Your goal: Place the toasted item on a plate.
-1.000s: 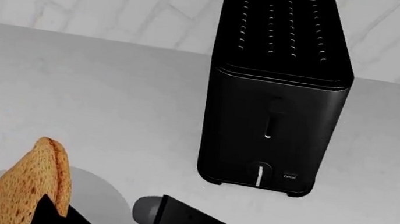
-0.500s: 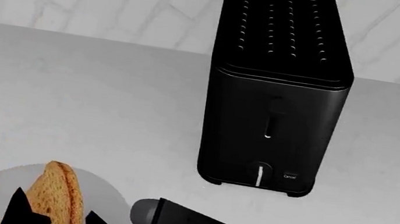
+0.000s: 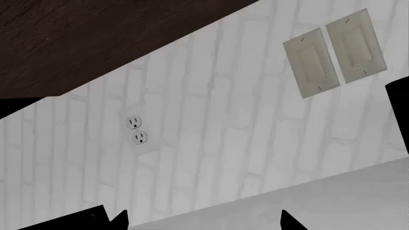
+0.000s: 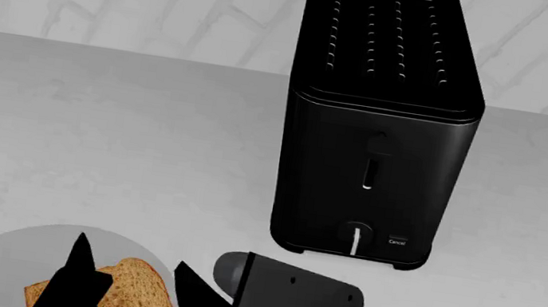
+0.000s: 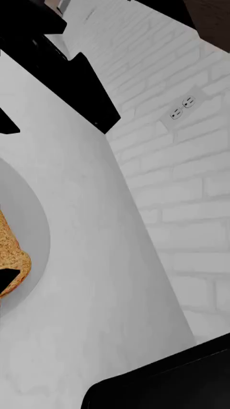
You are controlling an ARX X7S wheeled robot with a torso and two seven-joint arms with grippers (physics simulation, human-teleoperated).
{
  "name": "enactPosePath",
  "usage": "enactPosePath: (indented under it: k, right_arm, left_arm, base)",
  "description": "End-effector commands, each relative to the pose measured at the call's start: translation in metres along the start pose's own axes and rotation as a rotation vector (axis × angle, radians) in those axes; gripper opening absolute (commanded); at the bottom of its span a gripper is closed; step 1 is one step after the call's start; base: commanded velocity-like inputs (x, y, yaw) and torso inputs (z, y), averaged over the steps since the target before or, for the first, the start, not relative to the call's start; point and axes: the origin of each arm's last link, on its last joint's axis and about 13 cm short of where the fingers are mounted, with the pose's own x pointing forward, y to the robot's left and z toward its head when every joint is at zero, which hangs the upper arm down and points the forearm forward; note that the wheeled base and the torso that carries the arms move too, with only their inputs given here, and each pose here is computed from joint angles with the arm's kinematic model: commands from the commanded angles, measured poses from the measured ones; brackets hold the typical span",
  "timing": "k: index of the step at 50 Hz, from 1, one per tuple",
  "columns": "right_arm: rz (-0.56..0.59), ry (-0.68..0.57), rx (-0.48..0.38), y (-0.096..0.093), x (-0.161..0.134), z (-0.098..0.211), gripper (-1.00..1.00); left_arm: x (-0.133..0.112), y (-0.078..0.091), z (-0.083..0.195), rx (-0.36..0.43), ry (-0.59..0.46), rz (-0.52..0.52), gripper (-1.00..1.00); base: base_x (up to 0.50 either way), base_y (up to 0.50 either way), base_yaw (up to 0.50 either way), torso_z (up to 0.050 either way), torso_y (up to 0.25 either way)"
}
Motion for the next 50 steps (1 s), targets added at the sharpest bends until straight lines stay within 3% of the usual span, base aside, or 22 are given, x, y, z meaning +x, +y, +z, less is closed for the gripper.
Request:
enactPosePath:
  k: [1,8,18,24,31,40,50]
  right_arm:
    - [-0.061,-0.148,-0.273,0.003,-0.007,0.028,1.00]
    - [-0.152,-0.307,-0.411,0.006,-0.023,0.076,1.00]
    - [-0.229,-0.393,-0.461,0.003,-0.043,0.101,1.00]
    - [-0.282,-0.447,-0.534,0.004,-0.061,0.119,1.00]
    - [-0.311,-0.503,-0.566,0.015,-0.080,0.143,1.00]
    - [-0.397,-0.555,-0.617,0.013,-0.102,0.163,1.00]
    - [-0.447,-0.611,-0.615,0.014,-0.121,0.178,1.00]
  left_arm:
    - [0.002,0.001,0.003,-0.003,-0.004,0.000,1.00]
    - [0.004,0.000,0.006,-0.011,-0.010,-0.005,1.00]
    - [0.008,0.007,0.017,-0.035,-0.022,0.005,1.00]
    - [0.009,0.015,0.028,-0.038,-0.037,0.009,1.00]
    - [0.009,0.024,0.041,-0.017,-0.053,0.021,1.00]
    - [0.009,0.034,0.055,0.014,-0.076,0.042,1.00]
    - [0.010,0.047,0.071,0.053,-0.102,0.075,1.00]
  base:
    - [0.00,0.00,0.00,0.000,0.000]
    - [0.00,0.00,0.00,0.000,0.000]
    - [0.00,0.00,0.00,0.000,0.000]
    - [0.00,0.00,0.00,0.000,0.000]
    - [0.00,0.00,0.00,0.000,0.000]
    - [0.00,0.00,0.00,0.000,0.000]
    - [0.00,0.00,0.00,0.000,0.000]
